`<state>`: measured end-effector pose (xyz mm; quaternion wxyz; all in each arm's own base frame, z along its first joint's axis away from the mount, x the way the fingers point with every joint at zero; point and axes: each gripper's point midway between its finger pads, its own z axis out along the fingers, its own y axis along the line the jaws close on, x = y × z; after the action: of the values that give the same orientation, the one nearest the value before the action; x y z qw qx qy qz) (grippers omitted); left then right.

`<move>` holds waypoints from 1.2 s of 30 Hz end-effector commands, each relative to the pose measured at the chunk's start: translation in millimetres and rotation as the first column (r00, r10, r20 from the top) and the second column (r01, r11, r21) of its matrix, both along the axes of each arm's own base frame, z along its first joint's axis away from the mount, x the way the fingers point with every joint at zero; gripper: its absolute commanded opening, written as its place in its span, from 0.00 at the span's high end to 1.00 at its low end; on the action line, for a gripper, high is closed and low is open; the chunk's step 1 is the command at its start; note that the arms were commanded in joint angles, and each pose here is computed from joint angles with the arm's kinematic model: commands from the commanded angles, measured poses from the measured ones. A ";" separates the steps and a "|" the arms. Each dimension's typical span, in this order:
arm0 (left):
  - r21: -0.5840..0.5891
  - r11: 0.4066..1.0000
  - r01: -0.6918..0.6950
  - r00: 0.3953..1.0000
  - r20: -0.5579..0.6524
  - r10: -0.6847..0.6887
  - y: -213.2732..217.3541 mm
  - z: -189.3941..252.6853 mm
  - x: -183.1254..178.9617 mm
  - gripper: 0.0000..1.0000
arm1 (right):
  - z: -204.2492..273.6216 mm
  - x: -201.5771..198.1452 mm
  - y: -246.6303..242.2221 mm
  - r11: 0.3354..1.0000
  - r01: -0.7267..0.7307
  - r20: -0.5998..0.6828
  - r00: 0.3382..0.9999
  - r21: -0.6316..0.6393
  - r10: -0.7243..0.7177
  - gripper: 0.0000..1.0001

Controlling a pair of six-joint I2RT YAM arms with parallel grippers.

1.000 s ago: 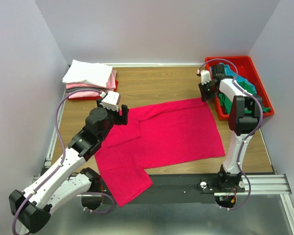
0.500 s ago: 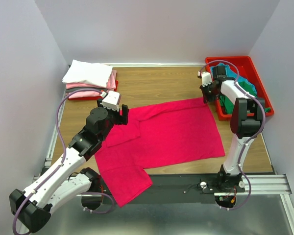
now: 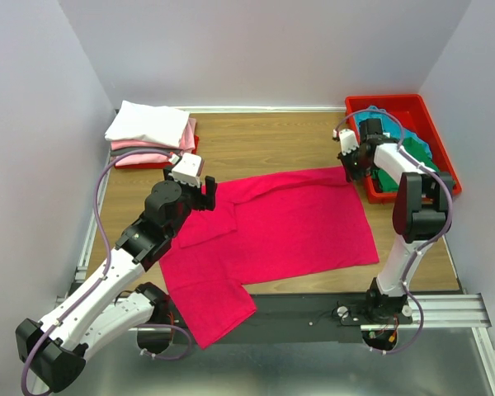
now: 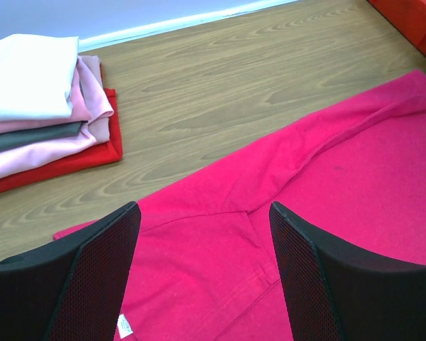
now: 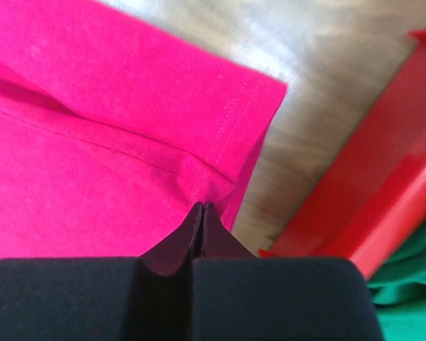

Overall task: Fold and stack the t-shirts
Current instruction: Fold the tshirt

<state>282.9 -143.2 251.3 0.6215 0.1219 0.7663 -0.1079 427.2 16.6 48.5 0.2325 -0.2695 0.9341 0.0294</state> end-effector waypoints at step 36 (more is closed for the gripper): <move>-0.157 0.974 -0.165 0.986 -0.032 0.162 25.0 2.9 -2.3 0.16 | 11.5 32.1 24.4 0.988 0.067 0.037 0.997 0.137 -0.072 0.59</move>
<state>281.4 -137.8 254.9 0.6233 0.0815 0.7684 -0.1204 447.5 46.8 67.2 0.2805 -0.2586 0.9192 0.0976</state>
